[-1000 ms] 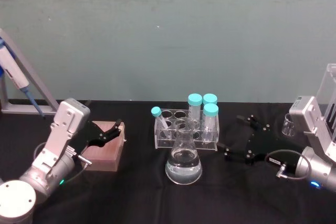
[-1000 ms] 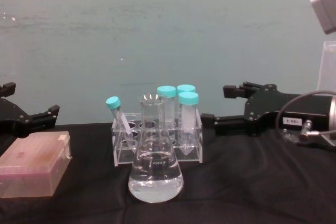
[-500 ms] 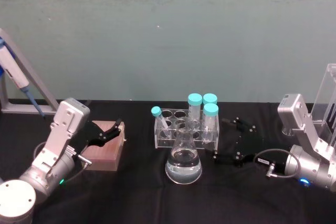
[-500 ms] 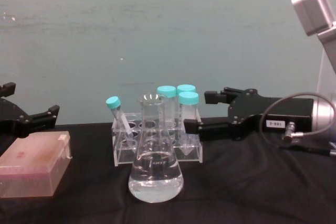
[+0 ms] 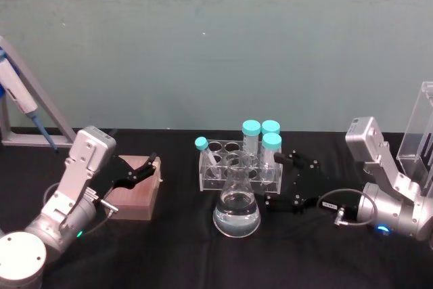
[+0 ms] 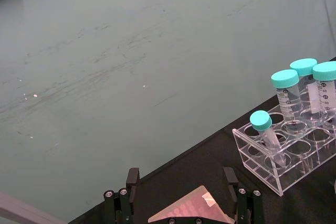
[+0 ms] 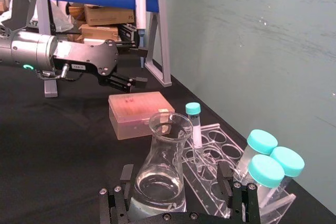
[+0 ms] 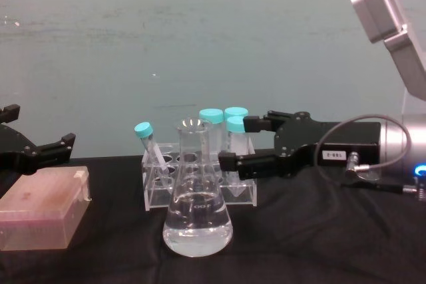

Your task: Place the experimental apparatus aside using one hand.

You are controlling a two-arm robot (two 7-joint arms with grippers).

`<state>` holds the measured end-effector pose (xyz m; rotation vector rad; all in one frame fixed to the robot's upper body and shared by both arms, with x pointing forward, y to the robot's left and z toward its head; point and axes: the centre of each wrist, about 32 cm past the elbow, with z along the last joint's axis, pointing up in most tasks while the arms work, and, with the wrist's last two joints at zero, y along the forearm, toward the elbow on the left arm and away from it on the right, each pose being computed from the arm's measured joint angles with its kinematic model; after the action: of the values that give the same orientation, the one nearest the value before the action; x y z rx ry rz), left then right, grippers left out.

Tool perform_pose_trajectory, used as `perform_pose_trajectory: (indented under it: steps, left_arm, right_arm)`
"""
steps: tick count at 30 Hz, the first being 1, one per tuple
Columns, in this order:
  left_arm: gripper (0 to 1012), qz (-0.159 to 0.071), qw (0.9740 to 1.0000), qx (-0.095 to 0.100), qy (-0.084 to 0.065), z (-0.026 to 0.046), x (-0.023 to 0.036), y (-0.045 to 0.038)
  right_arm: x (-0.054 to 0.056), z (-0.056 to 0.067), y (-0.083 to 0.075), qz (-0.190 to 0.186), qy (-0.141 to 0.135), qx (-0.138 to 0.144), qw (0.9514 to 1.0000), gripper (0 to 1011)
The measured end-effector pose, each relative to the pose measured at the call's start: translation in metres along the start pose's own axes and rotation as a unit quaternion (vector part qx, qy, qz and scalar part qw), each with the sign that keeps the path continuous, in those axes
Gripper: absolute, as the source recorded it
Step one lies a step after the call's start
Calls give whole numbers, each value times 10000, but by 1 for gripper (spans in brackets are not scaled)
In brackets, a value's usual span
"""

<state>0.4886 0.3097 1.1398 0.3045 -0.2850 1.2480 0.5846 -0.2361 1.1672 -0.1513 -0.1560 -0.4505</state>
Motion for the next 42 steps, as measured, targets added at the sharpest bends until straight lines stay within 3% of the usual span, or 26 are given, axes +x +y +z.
perform_pose_trajectory:
  steps: [22, 42]
  left_arm:
    - [1000, 0, 10000, 0, 0, 0, 0, 0]
    - [1000, 0, 10000, 0, 0, 0, 0, 0]
  right_arm:
    - [85, 8, 161, 240, 114, 77, 9996, 1000]
    - [214, -49, 288, 485, 599, 161, 9969, 1000]
